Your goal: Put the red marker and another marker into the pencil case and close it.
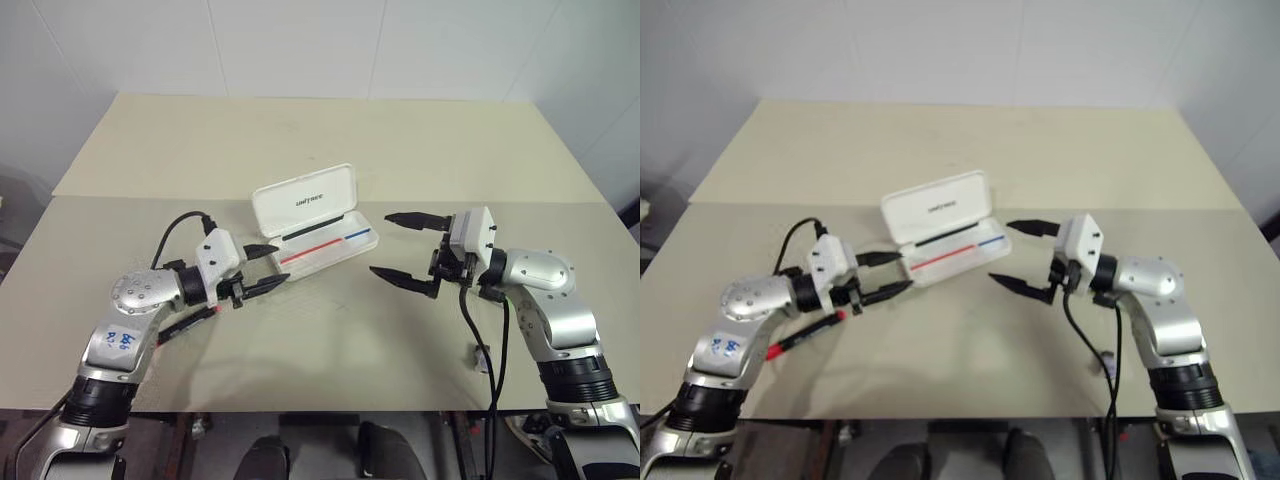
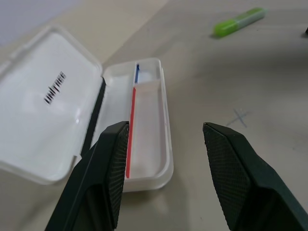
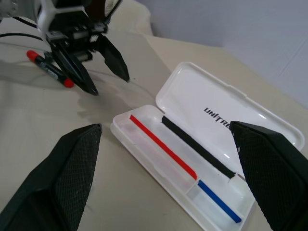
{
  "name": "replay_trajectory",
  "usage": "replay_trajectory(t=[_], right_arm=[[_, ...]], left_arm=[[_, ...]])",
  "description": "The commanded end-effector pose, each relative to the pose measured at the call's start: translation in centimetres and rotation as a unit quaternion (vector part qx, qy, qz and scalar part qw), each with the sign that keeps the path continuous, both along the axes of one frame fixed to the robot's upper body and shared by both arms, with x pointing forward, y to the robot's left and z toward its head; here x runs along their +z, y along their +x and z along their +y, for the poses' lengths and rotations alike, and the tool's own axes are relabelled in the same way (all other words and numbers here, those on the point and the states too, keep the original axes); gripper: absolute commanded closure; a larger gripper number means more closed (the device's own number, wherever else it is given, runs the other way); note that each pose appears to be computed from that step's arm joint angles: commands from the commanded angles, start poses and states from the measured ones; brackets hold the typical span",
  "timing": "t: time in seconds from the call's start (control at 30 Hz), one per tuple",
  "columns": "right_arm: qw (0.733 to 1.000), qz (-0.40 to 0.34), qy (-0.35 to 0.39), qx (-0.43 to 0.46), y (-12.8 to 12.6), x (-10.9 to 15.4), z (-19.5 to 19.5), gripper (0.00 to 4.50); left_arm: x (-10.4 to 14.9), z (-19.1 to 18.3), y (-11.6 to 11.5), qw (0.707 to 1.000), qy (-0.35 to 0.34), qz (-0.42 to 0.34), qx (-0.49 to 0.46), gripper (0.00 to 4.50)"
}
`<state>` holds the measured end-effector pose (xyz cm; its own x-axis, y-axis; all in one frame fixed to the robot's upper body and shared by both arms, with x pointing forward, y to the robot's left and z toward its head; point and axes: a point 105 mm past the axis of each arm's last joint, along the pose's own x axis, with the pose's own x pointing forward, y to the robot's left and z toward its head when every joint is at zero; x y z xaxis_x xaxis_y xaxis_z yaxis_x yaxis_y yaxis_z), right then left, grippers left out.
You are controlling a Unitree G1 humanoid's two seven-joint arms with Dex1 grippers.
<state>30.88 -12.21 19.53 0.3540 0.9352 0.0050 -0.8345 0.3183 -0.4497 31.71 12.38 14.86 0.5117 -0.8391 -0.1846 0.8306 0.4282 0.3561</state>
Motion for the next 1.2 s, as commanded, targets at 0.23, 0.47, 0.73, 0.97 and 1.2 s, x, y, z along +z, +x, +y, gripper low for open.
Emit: replay_trajectory(t=[0.23,0.47,0.73,0.97,1.2], right_arm=[[0.998,-0.014,-0.012,0.052,-1.7,1.3,1.1,0.0],[0.997,-0.007,-0.04,0.066,-2.4,1.6,0.8,0.0],[0.996,0.002,-0.078,0.043,-2.4,1.4,-1.9,0.0],[0.995,0.01,-0.103,-0.004,-2.0,1.0,-5.1,0.0],[0.994,-0.001,-0.11,-0.026,-1.6,1.4,-6.2,0.0]], left_arm=[[0.0,-2.6,1.5,0.999,0.032,0.034,0.001,1.93],[-1.1,-2.5,1.9,0.996,0.064,0.061,0.011,1.93],[-2.0,-2.1,2.2,0.994,0.075,0.074,0.036,1.93],[-3.2,-1.8,2.5,0.99,0.089,0.1,0.053,1.93],[-4.4,-2.4,2.5,0.982,0.114,0.142,0.044,2.84]])
